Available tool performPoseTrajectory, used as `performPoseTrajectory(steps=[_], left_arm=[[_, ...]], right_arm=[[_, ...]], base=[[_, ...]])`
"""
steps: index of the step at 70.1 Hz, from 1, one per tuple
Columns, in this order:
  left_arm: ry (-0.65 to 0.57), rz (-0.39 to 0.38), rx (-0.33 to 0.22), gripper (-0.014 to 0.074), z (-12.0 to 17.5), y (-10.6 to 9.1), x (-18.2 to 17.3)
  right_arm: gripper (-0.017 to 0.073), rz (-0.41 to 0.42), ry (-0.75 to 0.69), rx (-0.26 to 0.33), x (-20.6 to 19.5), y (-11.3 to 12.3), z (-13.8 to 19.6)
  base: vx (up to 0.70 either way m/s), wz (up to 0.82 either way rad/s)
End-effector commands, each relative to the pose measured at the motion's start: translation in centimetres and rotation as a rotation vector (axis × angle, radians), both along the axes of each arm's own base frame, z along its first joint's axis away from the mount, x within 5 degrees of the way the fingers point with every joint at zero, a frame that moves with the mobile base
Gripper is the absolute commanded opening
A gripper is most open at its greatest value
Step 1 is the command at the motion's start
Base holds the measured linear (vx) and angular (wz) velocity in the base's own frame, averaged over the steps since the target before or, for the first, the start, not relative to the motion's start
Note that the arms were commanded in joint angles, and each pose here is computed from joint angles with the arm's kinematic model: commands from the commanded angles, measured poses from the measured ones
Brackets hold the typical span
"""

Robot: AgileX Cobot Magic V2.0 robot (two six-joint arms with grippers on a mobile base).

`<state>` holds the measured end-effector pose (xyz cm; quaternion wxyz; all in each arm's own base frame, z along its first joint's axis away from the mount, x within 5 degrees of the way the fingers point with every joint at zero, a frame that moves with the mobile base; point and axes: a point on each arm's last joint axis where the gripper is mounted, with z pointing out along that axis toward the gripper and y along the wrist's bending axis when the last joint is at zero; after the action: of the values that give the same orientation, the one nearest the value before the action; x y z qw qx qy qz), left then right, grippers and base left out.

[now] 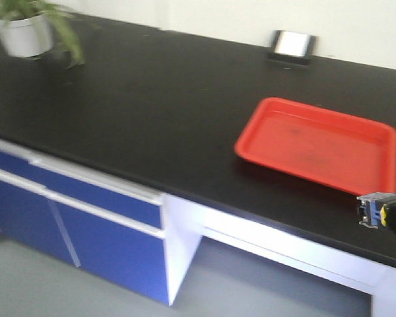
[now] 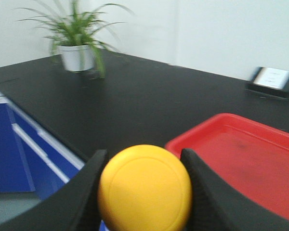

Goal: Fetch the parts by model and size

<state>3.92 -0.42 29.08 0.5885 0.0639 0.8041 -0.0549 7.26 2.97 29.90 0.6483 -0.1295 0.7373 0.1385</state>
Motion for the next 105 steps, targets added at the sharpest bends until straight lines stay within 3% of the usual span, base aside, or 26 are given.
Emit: performPoseTrajectory(steps=[1,43,105], left_arm=[[-0.087,-0.007,-0.022,-0.0006,1.43,-0.11,0.20],[-0.087,-0.007,-0.022,-0.0006,1.43,-0.11,0.20],[-0.087,-0.007,-0.022,-0.0006,1.43,-0.11,0.20]], right_arm=[[-0.0010,-0.012,-0.101,0.027,0.08,-0.09,1.65],[-0.0010,-0.012,-0.102,0.027,0.08,-0.09,1.66],[-0.0010,-0.012,-0.102,0.027,0.08,-0.09,1.66]], base=[[0.19,-0.79],[0.18,-0.64],[0.08,-0.08]])
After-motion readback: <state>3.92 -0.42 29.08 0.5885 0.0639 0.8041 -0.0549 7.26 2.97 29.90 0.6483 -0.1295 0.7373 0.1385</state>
